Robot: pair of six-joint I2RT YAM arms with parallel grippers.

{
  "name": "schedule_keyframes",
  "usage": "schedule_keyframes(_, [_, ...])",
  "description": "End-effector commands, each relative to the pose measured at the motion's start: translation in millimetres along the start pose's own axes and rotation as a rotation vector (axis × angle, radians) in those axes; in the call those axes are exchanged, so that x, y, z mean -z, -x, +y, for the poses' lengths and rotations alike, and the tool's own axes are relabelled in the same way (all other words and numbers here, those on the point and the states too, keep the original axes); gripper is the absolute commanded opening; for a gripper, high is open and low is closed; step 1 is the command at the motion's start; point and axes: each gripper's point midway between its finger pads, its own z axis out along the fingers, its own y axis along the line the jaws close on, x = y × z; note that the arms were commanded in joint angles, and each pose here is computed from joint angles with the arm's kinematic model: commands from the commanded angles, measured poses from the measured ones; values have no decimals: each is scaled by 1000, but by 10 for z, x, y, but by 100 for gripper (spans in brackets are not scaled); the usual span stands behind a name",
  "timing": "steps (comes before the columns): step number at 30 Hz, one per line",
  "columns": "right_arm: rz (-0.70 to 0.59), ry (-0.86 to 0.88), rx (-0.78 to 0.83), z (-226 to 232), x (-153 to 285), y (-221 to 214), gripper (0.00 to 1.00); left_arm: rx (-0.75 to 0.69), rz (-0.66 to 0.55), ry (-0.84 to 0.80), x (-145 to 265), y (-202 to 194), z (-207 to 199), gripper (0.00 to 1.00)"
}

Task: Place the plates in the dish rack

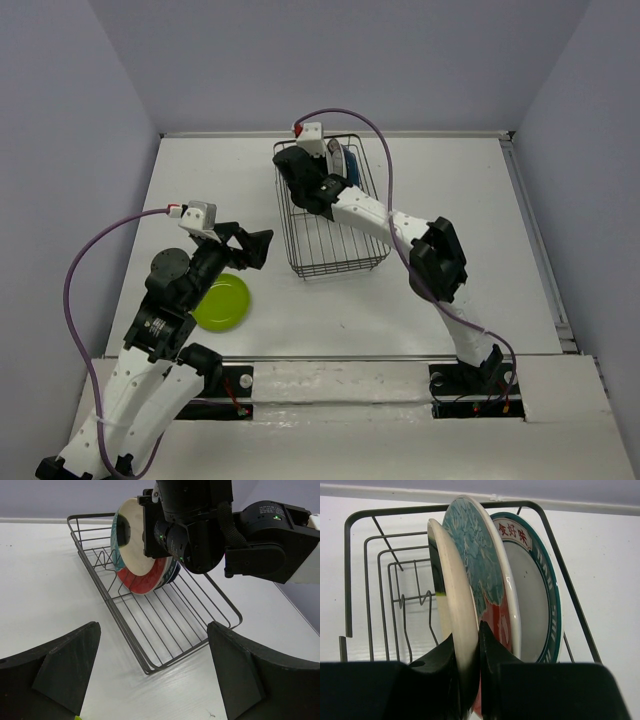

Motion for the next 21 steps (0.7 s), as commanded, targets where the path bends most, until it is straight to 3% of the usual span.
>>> schedule_keyframes(1, [-6, 12, -68, 45, -61, 1, 16, -16, -45, -2, -15, 124, -11, 99])
schedule_keyframes(2, [-5, 16, -70, 53, -60, -1, 21, -16, -45, -4, -14, 123, -14, 99])
schedule_keyframes(3, [-3, 25, -72, 58, -48, 6, 37, -16, -42, -1, -21, 117, -9, 99])
schedule_keyframes(4, [-2, 31, -77, 61, -39, 14, 37, -16, -43, 0, -21, 118, -6, 99])
schedule_keyframes(5, [-2, 40, -82, 59, -20, 38, 52, -16, -41, 1, -24, 114, -5, 99])
schedule_keyframes(7, [0, 66, -101, 51, 42, 96, 63, -19, -49, 9, -16, 145, 7, 99])
schedule_keyframes(13, [15, 224, -156, 20, 379, 338, 66, -11, -111, 100, 56, 284, 156, 99])
schedule_keyframes(17, [7, 462, -169, 144, 781, 419, 62, -5, -146, 158, 110, 380, 243, 99])
schedule_keyframes(21, [48, 689, -138, 381, 1338, 268, 55, 18, -258, 198, 304, 696, 264, 99])
